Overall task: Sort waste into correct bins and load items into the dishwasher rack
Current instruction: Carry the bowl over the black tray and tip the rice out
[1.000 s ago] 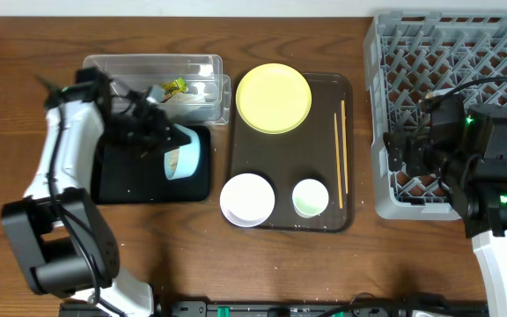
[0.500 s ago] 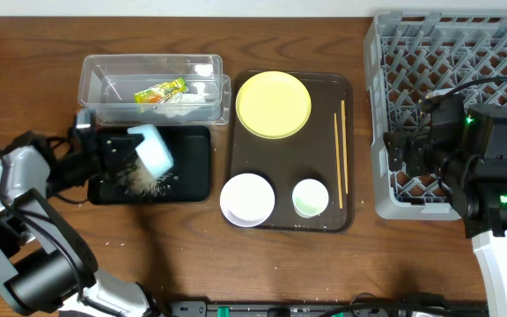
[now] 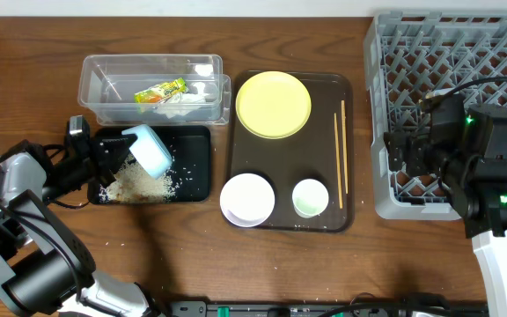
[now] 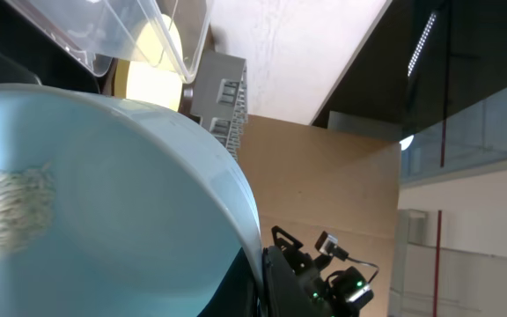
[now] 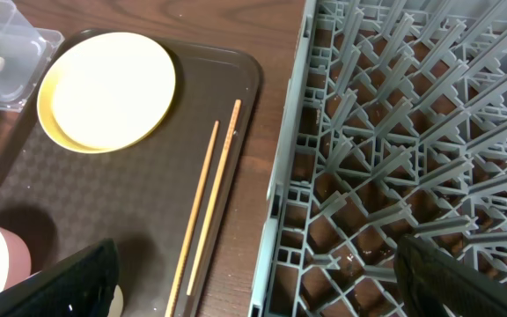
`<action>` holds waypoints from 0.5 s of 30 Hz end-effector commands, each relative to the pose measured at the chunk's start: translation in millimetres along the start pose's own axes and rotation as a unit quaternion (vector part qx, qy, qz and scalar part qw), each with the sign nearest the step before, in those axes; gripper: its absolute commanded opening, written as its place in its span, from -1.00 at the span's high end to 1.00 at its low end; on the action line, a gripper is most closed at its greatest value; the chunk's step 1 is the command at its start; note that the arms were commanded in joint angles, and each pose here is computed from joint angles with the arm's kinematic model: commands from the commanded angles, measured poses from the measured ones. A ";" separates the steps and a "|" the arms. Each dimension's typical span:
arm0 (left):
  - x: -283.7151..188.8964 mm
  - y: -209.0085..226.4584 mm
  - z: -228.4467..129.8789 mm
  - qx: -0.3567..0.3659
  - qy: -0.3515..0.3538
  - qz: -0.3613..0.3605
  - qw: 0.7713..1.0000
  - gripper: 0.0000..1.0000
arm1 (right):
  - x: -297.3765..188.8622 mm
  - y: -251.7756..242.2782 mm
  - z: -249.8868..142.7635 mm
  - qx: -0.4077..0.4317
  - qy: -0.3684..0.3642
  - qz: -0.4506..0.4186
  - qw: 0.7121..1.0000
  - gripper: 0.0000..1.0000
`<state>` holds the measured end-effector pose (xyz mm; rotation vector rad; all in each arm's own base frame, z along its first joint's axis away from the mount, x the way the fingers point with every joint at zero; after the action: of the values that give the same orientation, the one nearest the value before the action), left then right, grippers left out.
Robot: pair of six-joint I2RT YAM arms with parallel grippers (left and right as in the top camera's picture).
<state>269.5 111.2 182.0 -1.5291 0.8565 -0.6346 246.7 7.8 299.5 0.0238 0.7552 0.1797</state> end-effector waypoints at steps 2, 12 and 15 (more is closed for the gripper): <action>-1.7 -3.8 -0.2 -0.031 -0.004 -0.015 0.999 0.88 | -3.9 2.2 6.2 0.002 -0.011 0.007 1.000 -0.94; -2.2 -7.8 -0.9 -0.031 -0.005 -0.015 0.999 0.88 | -3.9 2.2 6.7 0.002 -0.013 0.007 1.000 -0.94; -2.2 -7.7 -0.5 -0.040 -0.005 -0.015 0.999 0.88 | -3.9 2.2 6.8 0.002 -0.013 0.007 1.000 -0.93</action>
<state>270.2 111.8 182.1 -1.5974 0.8847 -0.6101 246.9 7.8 299.6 0.0237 0.7541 0.1797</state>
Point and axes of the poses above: each gripper's point midway between its finger pads, its own x axis out along the fingers, its own y axis along the line the jaws close on, z = x × y, the point moved 10 cm from there along -x, back along the fingers, and after that the axes turned 2 degrees about x, right-handed, at the moved point
